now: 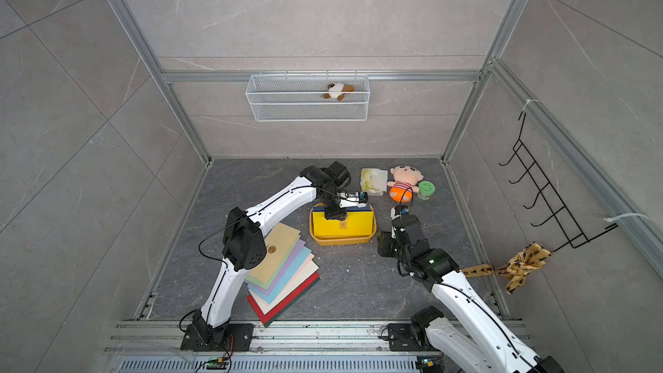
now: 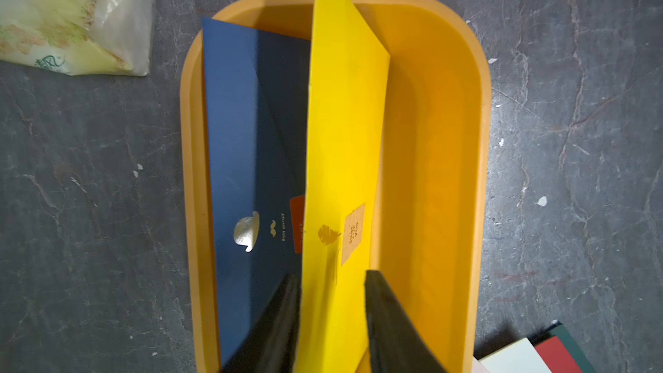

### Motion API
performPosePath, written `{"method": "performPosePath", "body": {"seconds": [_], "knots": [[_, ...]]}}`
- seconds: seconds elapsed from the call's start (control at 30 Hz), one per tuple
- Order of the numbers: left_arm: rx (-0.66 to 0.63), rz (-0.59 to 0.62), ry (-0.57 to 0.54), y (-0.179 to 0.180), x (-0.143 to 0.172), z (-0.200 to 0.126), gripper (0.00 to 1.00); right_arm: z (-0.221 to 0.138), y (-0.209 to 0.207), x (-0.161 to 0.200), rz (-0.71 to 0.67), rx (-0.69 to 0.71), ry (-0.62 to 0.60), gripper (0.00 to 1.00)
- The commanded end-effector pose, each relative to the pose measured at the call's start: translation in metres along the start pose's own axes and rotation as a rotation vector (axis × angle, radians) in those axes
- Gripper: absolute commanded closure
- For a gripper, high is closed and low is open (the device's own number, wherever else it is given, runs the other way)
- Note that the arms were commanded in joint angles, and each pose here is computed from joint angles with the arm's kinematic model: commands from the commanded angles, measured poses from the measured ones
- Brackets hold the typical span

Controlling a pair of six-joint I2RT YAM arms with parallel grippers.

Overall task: Put the sealed envelopes into the storage box
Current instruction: Place the envelope in the storage box, then pick up the envelope from the center of the board.

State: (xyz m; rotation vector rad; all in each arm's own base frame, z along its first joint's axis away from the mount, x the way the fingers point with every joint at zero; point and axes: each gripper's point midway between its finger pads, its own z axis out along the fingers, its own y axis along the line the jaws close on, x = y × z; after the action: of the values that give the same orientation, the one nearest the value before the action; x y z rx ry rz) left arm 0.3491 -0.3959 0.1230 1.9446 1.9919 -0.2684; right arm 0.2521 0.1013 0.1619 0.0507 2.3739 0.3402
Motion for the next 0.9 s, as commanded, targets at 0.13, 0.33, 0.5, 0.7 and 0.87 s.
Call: {"method": "performPosePath", "body": {"seconds": [0.13,0.33,0.5,0.7,0.87], "knots": [[-0.338,-0.089,-0.155,0.054,-0.026,-0.072,0.52,0.002,0.000,0.002,-0.003,-0.005,0.009,0.50],[-0.540,-0.428,-0.388,0.068,-0.007,-0.142,0.45,-0.003,0.009,0.002,0.091,-0.054,0.030,0.49],[-0.647,-1.022,-0.545,0.063,0.102,-0.165,0.42,0.003,0.039,0.012,0.292,-0.201,0.105,0.51],[-0.425,-1.668,-0.575,0.017,0.247,-0.110,0.42,0.016,0.102,0.027,0.330,-0.304,0.156,0.52],[-0.476,-1.767,-0.468,-0.018,0.293,-0.082,0.42,0.031,0.180,0.046,0.255,-0.352,0.186,0.52]]}}
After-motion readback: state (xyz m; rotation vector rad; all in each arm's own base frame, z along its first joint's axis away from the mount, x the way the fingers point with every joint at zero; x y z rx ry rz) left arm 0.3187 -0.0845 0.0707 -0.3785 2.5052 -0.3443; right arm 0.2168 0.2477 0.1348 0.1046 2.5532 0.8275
